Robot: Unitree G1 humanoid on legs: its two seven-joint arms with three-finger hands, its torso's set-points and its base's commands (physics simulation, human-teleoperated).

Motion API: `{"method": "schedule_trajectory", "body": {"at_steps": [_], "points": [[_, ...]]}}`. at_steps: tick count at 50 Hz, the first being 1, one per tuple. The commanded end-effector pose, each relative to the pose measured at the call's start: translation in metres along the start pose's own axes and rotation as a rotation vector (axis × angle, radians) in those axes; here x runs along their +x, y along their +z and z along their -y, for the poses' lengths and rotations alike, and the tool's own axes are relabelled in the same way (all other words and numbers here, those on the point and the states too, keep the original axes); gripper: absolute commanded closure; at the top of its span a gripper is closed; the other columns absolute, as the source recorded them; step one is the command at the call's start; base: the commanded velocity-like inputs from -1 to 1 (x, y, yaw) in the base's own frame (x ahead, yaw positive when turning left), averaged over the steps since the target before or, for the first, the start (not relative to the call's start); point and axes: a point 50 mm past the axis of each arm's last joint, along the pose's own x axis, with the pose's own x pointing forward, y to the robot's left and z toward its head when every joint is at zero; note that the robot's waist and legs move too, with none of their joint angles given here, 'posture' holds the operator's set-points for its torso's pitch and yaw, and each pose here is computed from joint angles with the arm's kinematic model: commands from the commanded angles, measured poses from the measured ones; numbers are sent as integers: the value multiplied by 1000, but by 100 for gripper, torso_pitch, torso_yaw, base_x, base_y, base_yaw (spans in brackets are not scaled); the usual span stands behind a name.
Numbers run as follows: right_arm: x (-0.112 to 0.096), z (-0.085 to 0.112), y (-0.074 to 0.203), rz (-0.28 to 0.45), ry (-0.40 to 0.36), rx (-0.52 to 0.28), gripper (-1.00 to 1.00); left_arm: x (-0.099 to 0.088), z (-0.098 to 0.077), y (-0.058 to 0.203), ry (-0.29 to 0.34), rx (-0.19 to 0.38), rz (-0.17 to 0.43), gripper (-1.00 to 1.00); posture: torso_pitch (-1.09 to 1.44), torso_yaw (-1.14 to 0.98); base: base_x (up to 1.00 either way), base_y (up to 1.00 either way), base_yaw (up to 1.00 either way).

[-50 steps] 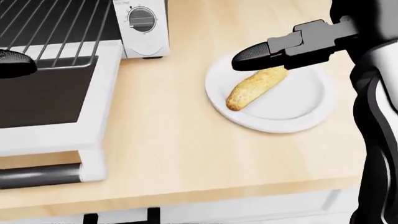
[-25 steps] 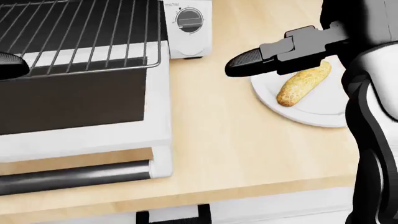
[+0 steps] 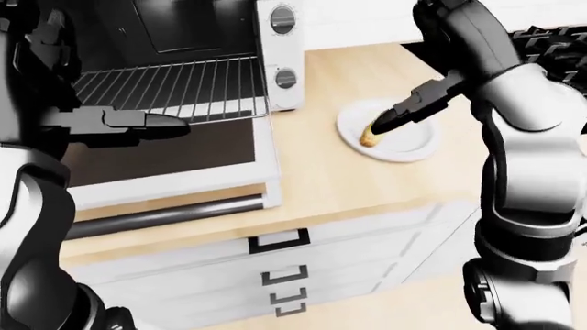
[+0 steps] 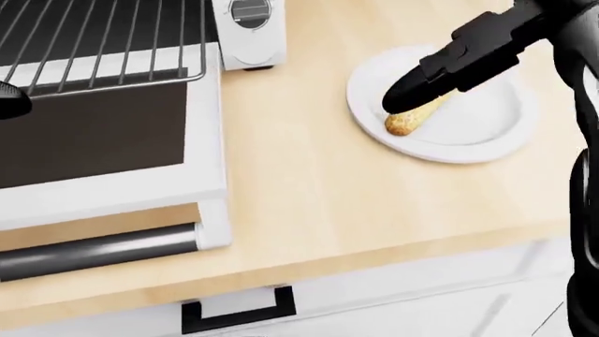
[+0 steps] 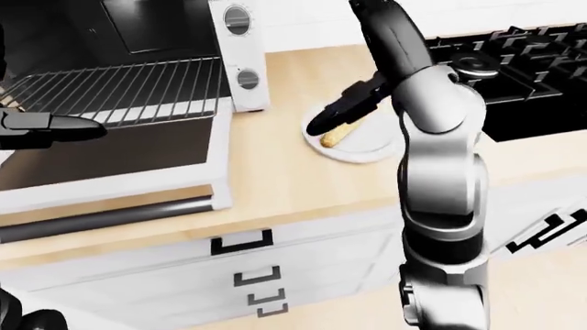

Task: Place the baguette on the rack of the toaster oven.

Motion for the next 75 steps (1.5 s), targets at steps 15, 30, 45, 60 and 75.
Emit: {"method": "schedule_trajectory", "body": {"at_steps": [15,30,45,60,75], "points": [[66,20,24,90,257,-554,-100,-9,-12,18,45,15,63,-100,0,0,0,0,0],[101,0,5,74,465,-812,-100,-15,-17,15,63,13,57,-100,0,0,0,0,0],[97,-22,-15,87,650,-946,-100,-17,-19,16,70,27,58,-100,0,0,0,0,0],[100,-31,-23,104,691,-1019,-100,-18,-20,13,74,32,55,-100,0,0,0,0,0],[103,-37,-31,58,680,-1097,-100,-19,-22,16,75,34,56,-100,0,0,0,0,0]]}}
